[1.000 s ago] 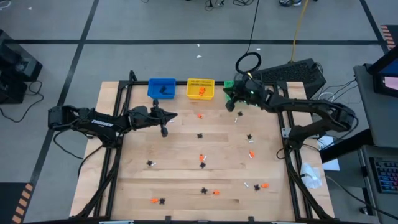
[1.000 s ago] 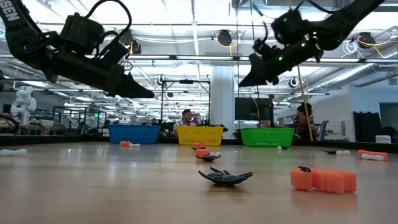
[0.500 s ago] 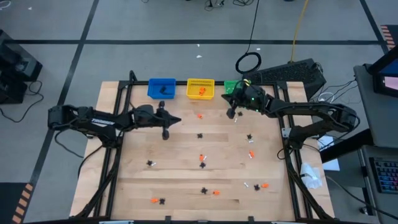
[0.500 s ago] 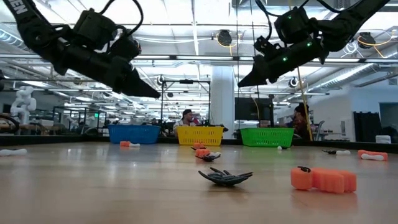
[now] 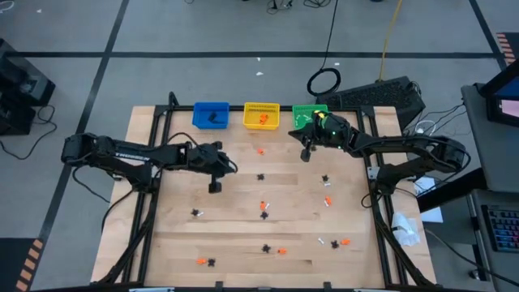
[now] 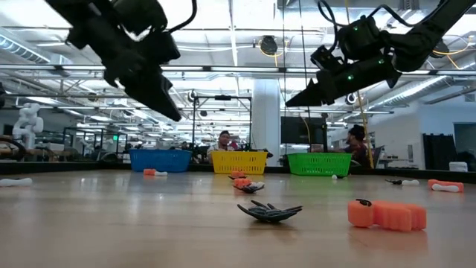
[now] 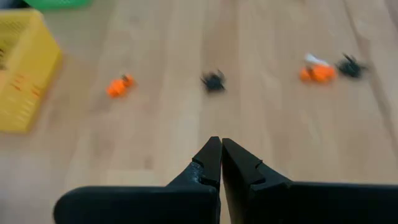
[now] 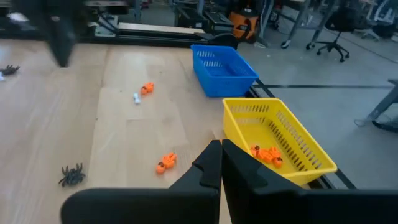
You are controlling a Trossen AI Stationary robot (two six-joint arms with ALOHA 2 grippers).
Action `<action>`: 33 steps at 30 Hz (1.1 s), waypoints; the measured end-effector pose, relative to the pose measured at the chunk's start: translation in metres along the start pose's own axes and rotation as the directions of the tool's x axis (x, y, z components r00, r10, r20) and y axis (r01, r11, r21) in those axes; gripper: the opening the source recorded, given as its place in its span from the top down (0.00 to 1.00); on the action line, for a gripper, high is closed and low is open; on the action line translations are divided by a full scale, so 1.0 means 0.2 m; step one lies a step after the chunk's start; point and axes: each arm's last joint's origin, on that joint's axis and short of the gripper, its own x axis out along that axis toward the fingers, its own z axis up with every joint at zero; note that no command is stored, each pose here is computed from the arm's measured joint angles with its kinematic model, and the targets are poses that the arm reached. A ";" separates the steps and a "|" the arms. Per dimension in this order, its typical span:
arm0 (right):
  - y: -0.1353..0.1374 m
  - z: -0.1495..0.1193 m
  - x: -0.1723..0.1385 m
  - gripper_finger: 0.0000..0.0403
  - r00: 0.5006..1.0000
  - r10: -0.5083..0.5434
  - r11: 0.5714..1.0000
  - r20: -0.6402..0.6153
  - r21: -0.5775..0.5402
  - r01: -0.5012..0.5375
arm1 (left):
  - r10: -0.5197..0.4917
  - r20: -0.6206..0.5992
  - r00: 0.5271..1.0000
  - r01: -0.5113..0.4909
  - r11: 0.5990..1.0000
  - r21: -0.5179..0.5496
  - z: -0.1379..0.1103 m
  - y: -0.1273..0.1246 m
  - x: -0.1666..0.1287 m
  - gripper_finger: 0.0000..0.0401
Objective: Sort Halloween decoration
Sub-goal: Put the black spider toy into the blue bin
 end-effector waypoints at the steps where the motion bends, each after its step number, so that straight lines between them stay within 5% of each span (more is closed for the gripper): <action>1: 0.00 0.00 0.00 1.00 1.000 -0.002 1.000 -0.002 0.002 0.002 | -0.014 -0.025 1.000 0.014 1.000 -0.002 0.01 -0.02 -0.01 0.97; 15: 0.00 0.00 0.00 1.00 1.000 -0.002 1.000 -0.003 0.012 0.002 | -0.162 -0.404 0.900 0.106 0.982 -0.157 -0.10 -0.33 -0.13 0.97; 24: 0.00 0.00 0.00 1.00 1.000 -0.002 1.000 -0.003 0.012 0.002 | -0.277 -0.464 0.841 0.152 0.945 -0.289 -0.14 -0.50 -0.19 0.97; 33: 0.00 0.00 0.00 1.00 1.000 -0.002 1.000 -0.003 0.013 0.002 | -0.271 -0.520 0.810 0.109 0.941 -0.320 -0.24 -0.56 -0.19 0.77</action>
